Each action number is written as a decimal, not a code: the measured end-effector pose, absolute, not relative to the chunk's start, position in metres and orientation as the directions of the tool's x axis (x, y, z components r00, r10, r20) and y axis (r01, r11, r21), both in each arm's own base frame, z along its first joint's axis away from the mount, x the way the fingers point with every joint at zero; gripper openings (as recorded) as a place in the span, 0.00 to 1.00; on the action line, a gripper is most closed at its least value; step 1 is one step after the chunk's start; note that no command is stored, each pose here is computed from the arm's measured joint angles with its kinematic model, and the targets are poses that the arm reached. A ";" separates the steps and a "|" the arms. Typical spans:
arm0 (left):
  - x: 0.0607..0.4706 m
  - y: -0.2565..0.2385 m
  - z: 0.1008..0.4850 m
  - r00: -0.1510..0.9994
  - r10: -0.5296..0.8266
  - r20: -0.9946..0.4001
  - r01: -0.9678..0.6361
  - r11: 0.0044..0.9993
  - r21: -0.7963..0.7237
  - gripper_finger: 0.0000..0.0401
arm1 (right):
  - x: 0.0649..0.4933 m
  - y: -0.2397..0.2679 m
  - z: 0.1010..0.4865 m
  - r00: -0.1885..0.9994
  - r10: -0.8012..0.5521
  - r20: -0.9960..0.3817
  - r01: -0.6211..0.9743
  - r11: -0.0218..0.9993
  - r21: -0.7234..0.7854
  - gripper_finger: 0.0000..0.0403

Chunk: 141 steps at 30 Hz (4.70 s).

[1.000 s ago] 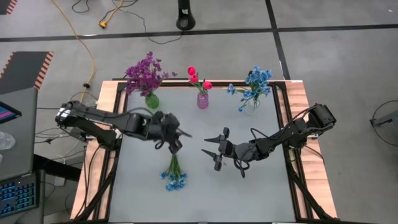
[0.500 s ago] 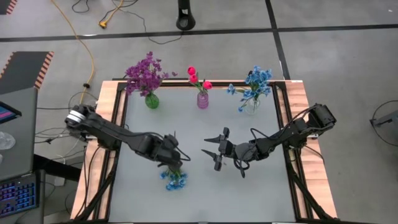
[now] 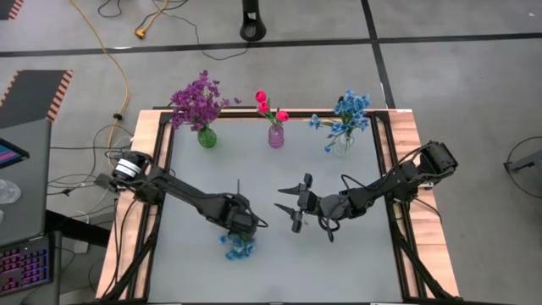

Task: Sort flowers into vase by color
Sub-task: Put the blue flowers into the transparent vase

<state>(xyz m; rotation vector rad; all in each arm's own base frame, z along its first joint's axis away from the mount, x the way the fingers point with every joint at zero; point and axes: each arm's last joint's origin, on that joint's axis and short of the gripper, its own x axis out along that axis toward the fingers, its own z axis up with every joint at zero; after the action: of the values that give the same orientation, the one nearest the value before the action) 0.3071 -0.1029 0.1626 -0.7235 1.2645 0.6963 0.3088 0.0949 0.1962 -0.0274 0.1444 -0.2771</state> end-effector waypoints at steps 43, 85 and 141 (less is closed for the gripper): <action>0.319 -0.095 0.159 0.276 0.037 -0.960 -0.565 0.815 -0.131 0.01 | 0.310 0.102 0.196 0.987 -0.030 -0.159 0.029 1.000 -0.009 0.59; 0.379 -0.024 0.214 0.541 -0.483 -0.689 -0.503 0.470 -0.725 0.00 | 0.303 0.138 0.197 0.895 -0.154 -0.418 -0.138 0.796 -0.590 0.59; 0.394 -0.024 0.238 0.644 -0.615 -0.454 -0.173 0.461 -0.870 0.34 | 0.294 0.139 0.204 0.886 -0.116 -0.449 -0.148 0.846 -0.512 0.10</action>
<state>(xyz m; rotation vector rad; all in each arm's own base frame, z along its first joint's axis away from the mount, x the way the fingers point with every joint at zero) 0.3936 -0.0237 0.2382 -1.0851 0.8620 -0.3181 0.2942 0.1391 0.2042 -0.5677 0.4890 0.0176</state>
